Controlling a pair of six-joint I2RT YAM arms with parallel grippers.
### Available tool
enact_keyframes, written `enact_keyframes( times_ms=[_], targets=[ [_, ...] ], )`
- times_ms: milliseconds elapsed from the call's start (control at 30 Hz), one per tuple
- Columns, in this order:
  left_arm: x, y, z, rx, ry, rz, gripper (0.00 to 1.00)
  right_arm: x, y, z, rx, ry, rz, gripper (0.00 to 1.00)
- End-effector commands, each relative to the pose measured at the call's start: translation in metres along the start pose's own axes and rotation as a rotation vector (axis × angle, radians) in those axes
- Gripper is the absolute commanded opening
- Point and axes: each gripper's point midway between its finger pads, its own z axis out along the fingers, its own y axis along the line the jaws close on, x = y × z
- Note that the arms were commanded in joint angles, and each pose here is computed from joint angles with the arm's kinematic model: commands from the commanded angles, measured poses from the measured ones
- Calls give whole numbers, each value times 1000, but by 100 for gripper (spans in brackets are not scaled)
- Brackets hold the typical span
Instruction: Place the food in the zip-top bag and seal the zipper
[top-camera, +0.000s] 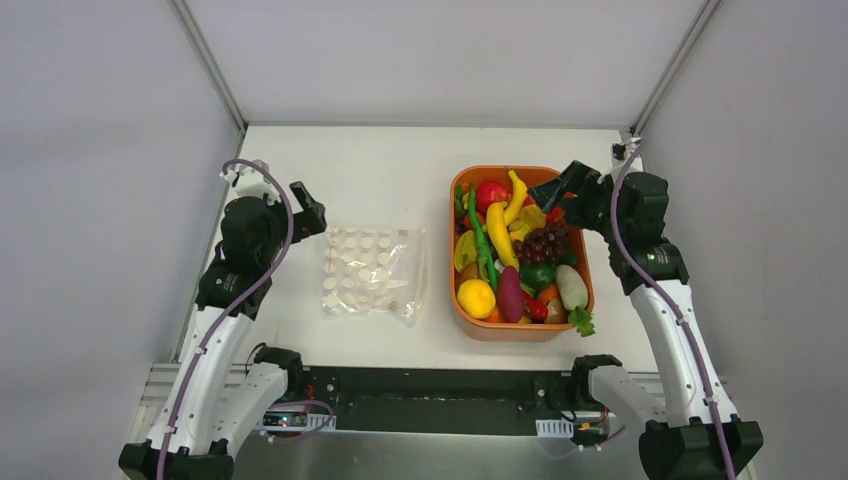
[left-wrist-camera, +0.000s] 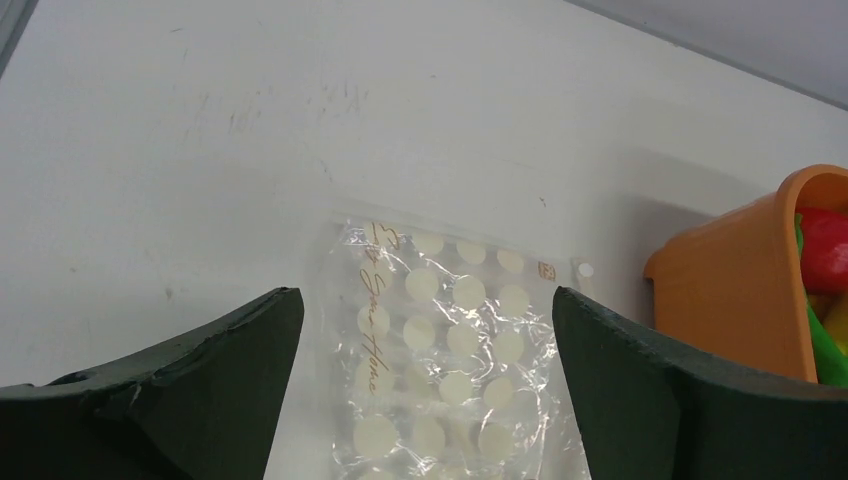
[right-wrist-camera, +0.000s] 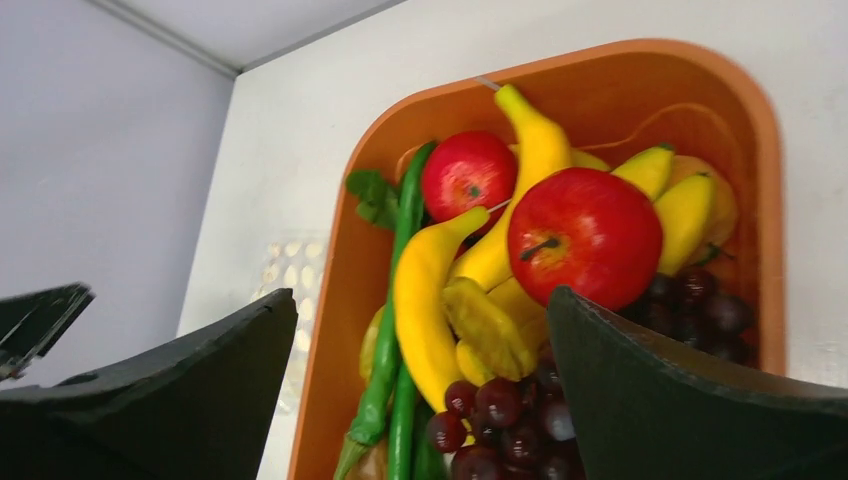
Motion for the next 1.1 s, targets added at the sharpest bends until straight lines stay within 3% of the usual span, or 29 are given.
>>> enact_keyframes(
  times_ms=[0, 233, 333, 433, 533, 700, 1000, 1067],
  targets=[
    [-13, 4, -6, -45, -32, -84, 100, 6, 47, -12, -232, 89, 21, 98],
    [16, -24, -19, 127, 64, -176, 100, 18, 106, -43, -528, 210, 16, 96],
    [35, -56, -20, 340, 127, -136, 100, 24, 111, -49, -537, 227, 8, 95],
    [59, -66, -12, 380, 281, -140, 100, 25, 108, -50, -512, 206, 10, 95],
    [86, -71, -11, 367, 400, -43, 100, 24, 107, -51, -506, 195, 6, 95],
    [124, -82, -14, 317, 461, 211, 93, 24, 101, -47, -464, 192, 18, 93],
    [183, -125, -8, 299, 493, 329, 76, 23, 79, -36, -341, 141, 33, 86],
    [191, -135, -4, 284, 482, 343, 73, 24, 77, -34, -330, 142, 34, 76]
  ],
)
